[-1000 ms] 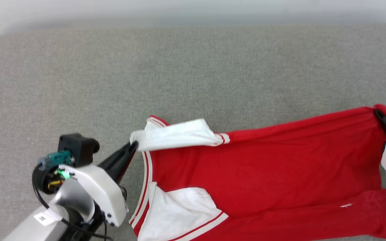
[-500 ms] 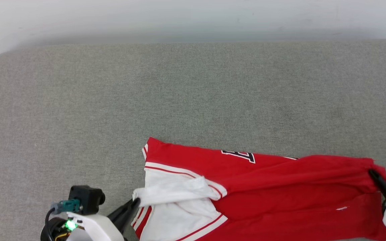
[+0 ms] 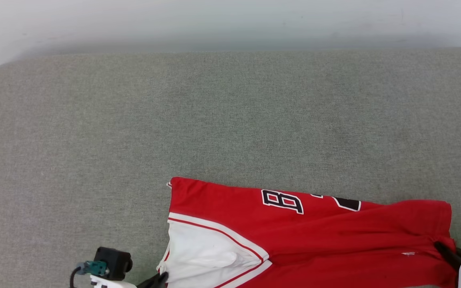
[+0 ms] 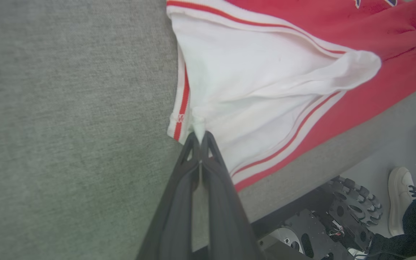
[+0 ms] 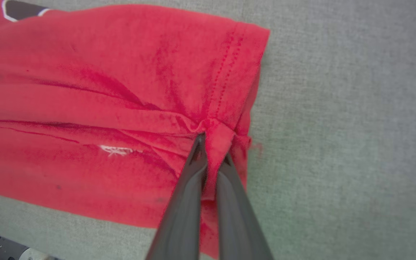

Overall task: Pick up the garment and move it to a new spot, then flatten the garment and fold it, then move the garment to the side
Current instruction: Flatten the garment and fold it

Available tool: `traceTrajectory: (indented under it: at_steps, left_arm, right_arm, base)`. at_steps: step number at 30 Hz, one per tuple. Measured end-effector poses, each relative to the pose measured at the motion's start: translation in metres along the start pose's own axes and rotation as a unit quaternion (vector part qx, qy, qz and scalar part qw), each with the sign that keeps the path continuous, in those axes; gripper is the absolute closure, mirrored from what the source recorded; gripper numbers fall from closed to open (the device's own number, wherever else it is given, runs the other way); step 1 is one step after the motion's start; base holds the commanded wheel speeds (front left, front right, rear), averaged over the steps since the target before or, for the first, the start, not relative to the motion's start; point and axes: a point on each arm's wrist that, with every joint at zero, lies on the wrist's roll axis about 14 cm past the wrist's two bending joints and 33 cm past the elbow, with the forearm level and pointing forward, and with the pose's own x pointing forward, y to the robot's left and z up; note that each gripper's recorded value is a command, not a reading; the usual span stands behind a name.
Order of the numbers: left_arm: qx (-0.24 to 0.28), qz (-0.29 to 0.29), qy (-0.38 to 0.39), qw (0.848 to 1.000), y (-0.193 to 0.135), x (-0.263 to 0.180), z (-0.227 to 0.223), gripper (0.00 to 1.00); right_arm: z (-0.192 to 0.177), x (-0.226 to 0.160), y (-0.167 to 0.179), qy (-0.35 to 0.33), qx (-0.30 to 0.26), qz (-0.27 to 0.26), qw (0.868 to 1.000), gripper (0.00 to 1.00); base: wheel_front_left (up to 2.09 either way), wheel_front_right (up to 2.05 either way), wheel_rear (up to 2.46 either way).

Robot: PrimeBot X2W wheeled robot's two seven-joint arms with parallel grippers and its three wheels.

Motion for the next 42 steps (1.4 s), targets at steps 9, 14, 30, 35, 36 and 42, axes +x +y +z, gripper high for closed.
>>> traceTrajectory:
  at_steps: [9, 14, 30, 35, 36, 42]
  left_arm:
    - [0.011, 0.002, 0.013, 1.0, -0.002, 0.006, -0.015, 0.0]
    - [0.018, 0.002, -0.042, 0.999, -0.003, 0.002, 0.007, 0.0]
    - [0.027, 0.077, -0.33, 0.941, 0.014, -0.042, 0.125, 0.0]
    - [0.019, 0.09, -0.334, 0.938, 0.024, -0.039, 0.12, 0.0]
    - [0.018, 0.093, -0.335, 0.938, 0.025, -0.038, 0.119, 0.0]
    - [0.016, 0.106, -0.33, 0.938, 0.035, -0.037, 0.113, 0.0]
  right_arm:
    - [-0.005, 0.002, 0.006, 0.006, -0.013, 0.009, 1.0, 0.0]
    - [0.009, -0.006, 0.011, -0.019, -0.011, 0.017, 1.0, 0.0]
    - [0.036, -0.032, -0.007, -0.06, 0.061, -0.03, 0.996, 0.0]
    - [0.014, -0.019, -0.009, -0.024, 0.111, -0.047, 0.992, 0.0]
    - [0.01, -0.016, -0.009, -0.017, 0.117, -0.051, 0.992, 0.0]
    - [-0.015, 0.0, -0.011, 0.026, 0.141, -0.07, 0.987, 0.0]
  base:
    - [0.0, 0.0, 0.0]
    - [0.0, 0.0, 0.0]
    - [0.0, 0.0, 0.0]
    - [0.0, 0.0, 0.0]
    - [0.0, 0.0, 0.0]
    - [0.0, 0.0, 0.0]
